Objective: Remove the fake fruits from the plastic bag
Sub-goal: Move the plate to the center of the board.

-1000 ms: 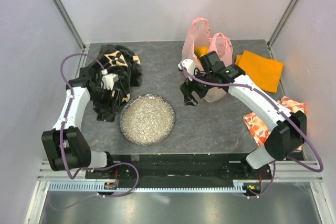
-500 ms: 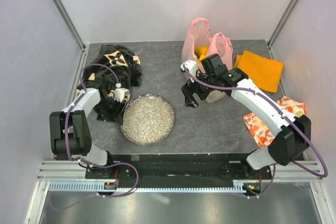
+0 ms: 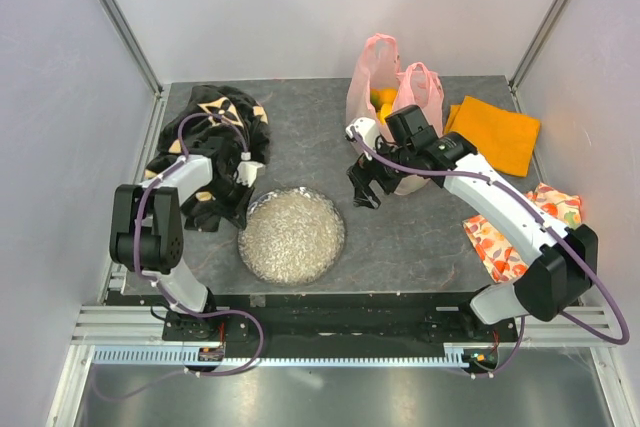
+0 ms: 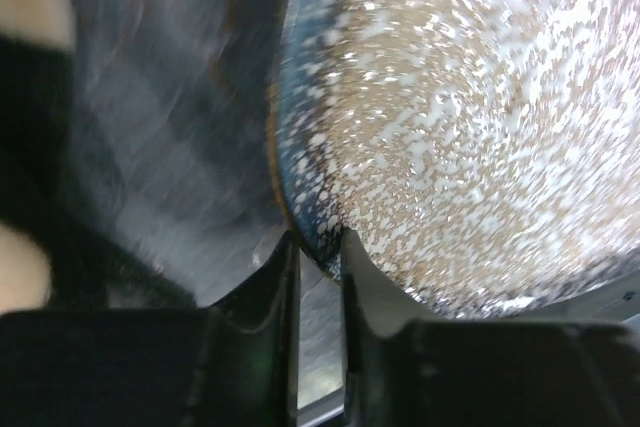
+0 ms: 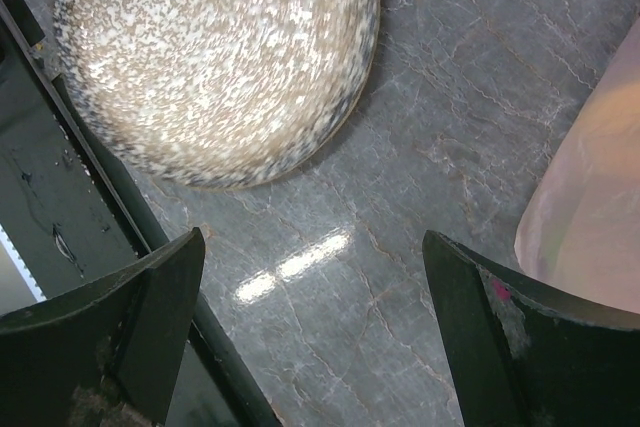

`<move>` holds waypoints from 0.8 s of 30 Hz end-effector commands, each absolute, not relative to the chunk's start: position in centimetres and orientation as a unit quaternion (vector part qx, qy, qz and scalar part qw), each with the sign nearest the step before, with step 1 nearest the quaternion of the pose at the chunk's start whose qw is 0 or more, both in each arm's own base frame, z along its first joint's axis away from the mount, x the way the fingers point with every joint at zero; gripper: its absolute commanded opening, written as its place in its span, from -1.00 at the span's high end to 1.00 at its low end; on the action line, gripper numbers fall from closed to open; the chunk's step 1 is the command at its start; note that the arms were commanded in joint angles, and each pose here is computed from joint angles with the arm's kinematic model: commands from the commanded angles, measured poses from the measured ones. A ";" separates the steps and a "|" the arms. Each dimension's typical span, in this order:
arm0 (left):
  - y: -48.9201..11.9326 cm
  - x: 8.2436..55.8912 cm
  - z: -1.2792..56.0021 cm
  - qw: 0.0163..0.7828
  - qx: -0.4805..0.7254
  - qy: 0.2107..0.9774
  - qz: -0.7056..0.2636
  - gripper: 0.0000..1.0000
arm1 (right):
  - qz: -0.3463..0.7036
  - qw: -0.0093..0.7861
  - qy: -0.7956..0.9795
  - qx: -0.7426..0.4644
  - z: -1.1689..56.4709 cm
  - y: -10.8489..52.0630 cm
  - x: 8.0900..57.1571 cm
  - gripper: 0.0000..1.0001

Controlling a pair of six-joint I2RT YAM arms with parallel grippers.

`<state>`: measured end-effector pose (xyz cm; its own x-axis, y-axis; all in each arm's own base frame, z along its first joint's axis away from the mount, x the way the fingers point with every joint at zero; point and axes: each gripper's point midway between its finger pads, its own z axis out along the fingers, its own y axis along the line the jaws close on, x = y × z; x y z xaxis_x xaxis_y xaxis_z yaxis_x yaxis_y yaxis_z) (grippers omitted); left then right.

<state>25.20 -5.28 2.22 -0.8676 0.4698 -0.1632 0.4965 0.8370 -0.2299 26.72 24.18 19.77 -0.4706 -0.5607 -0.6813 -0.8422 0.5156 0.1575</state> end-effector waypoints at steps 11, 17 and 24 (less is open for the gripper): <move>-12.2 28.4 0.7 0.056 0.333 0.933 -0.126 0.97 | 0.220 0.303 0.819 -0.434 19.7 22.6 26.6 -0.96; -14.9 28.7 1.1 0.019 0.272 0.943 -0.188 0.96 | 0.213 0.302 0.822 -0.434 19.4 22.4 26.8 -0.96; -17.5 29.2 1.8 0.007 0.239 0.938 -0.251 0.96 | 0.204 0.301 0.826 -0.431 19.2 21.9 26.8 -0.96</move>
